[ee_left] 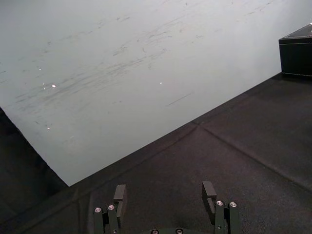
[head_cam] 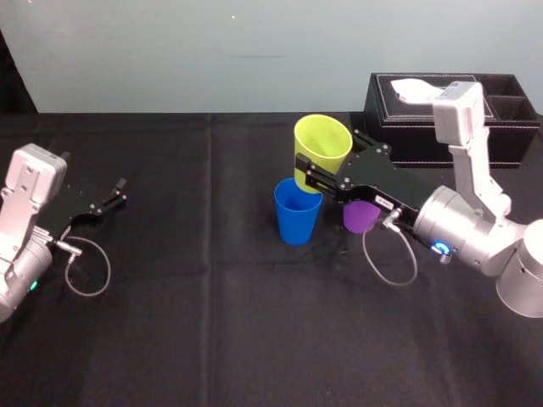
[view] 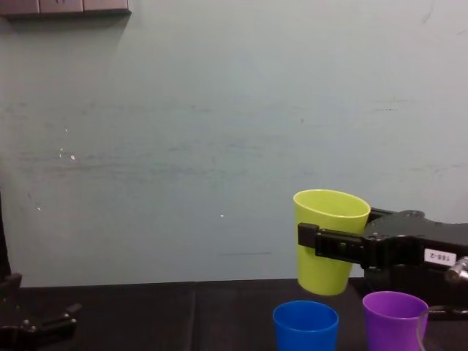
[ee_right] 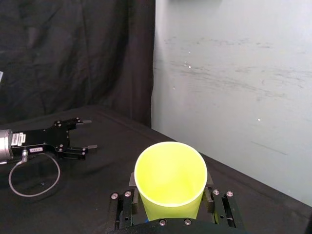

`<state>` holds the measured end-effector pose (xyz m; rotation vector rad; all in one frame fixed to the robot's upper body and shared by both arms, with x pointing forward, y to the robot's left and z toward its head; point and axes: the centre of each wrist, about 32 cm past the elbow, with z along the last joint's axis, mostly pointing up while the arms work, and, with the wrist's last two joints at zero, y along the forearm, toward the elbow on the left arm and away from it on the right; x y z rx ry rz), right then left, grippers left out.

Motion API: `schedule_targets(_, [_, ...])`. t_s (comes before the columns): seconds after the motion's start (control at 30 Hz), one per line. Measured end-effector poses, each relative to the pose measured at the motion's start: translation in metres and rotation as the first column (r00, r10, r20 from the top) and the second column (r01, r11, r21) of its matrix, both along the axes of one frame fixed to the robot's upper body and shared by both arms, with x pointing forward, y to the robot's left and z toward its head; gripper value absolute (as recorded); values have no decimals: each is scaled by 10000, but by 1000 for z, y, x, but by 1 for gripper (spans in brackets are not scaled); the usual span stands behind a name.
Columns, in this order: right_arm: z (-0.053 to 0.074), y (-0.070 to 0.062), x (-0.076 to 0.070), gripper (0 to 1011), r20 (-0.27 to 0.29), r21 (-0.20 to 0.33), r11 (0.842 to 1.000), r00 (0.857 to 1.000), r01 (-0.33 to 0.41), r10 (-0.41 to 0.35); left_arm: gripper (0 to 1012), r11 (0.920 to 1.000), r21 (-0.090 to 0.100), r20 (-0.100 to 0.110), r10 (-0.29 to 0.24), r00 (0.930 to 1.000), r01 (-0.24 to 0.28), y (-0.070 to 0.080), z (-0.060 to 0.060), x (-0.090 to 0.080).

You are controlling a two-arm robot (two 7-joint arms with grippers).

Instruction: Stack the three plastic cups sequentially using one hand.

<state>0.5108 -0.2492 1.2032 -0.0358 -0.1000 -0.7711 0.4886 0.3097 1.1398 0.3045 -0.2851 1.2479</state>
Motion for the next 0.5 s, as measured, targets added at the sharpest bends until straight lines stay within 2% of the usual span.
schedule_targets(0.5, [-11,8,15,735,-319,19,10000,9995,-73,74,1011,10000,0,0,0,10000,0,0,0,0])
